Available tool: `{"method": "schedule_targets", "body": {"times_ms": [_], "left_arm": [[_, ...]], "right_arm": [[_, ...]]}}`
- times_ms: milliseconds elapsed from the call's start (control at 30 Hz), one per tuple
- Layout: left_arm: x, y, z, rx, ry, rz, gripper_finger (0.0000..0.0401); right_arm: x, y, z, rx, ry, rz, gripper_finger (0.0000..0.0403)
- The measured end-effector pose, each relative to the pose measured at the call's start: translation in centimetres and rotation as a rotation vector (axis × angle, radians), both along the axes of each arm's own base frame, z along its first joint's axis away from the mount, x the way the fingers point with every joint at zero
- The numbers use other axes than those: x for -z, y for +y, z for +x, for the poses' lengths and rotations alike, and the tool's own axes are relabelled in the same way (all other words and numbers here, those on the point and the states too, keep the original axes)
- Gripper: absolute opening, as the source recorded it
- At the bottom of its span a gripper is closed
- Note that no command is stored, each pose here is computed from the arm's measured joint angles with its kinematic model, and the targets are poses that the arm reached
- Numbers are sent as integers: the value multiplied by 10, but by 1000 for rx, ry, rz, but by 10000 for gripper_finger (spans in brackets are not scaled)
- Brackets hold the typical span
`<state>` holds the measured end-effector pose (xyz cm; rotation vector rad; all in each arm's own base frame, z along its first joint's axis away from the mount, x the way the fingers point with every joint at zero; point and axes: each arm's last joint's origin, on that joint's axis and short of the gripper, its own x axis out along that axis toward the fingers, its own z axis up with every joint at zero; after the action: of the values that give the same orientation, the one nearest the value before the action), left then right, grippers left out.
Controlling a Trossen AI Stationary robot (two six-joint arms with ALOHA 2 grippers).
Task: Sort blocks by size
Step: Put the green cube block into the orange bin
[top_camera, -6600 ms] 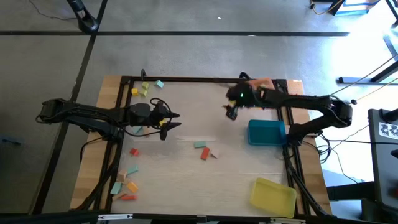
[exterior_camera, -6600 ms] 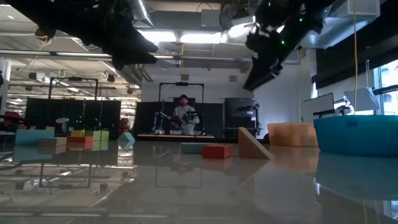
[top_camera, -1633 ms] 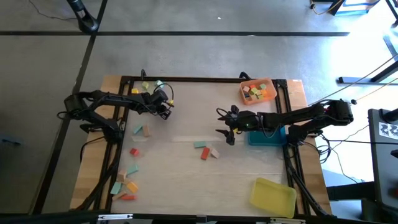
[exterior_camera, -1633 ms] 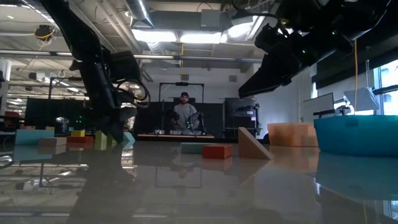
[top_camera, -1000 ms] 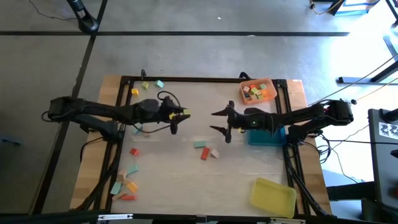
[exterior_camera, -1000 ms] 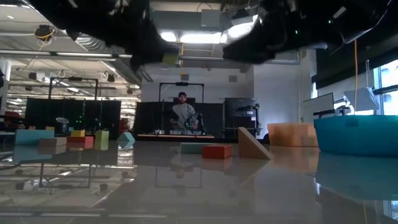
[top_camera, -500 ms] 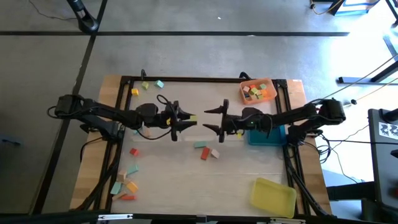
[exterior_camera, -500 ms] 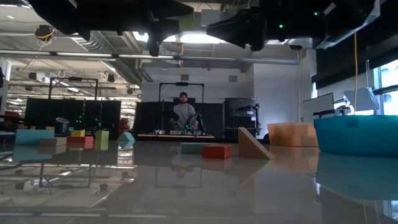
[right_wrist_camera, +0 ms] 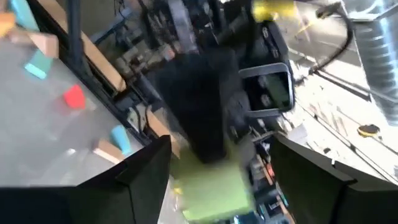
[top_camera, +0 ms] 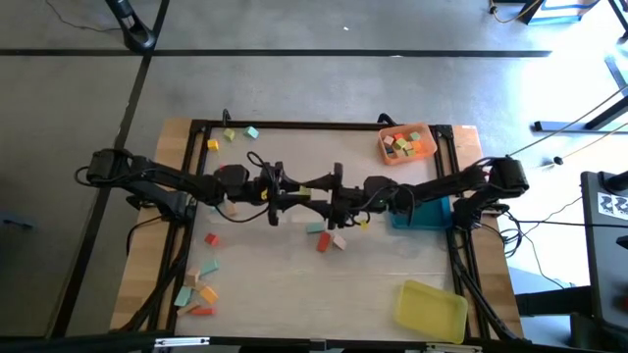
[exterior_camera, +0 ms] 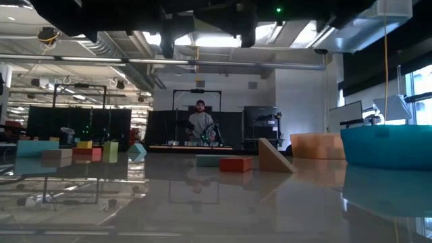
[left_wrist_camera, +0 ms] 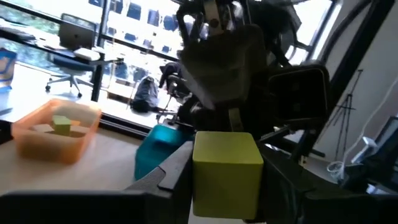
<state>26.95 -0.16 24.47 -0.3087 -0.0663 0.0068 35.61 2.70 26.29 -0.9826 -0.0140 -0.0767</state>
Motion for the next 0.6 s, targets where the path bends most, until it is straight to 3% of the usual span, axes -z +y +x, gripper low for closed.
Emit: {"method": "schedule_targets", "body": {"times_ms": [200,467,600], "left_arm": [[0,-4,0,27,3,5,132],[0,-3,0,26,5,13,133],[0,-3,0,25,6,11,134]], "right_arm": [[-4,1,4,-25,54,-12,247],[-3,1,4,-46,71,-34,140],[-2,1,4,-50,73,-51,140]]}}
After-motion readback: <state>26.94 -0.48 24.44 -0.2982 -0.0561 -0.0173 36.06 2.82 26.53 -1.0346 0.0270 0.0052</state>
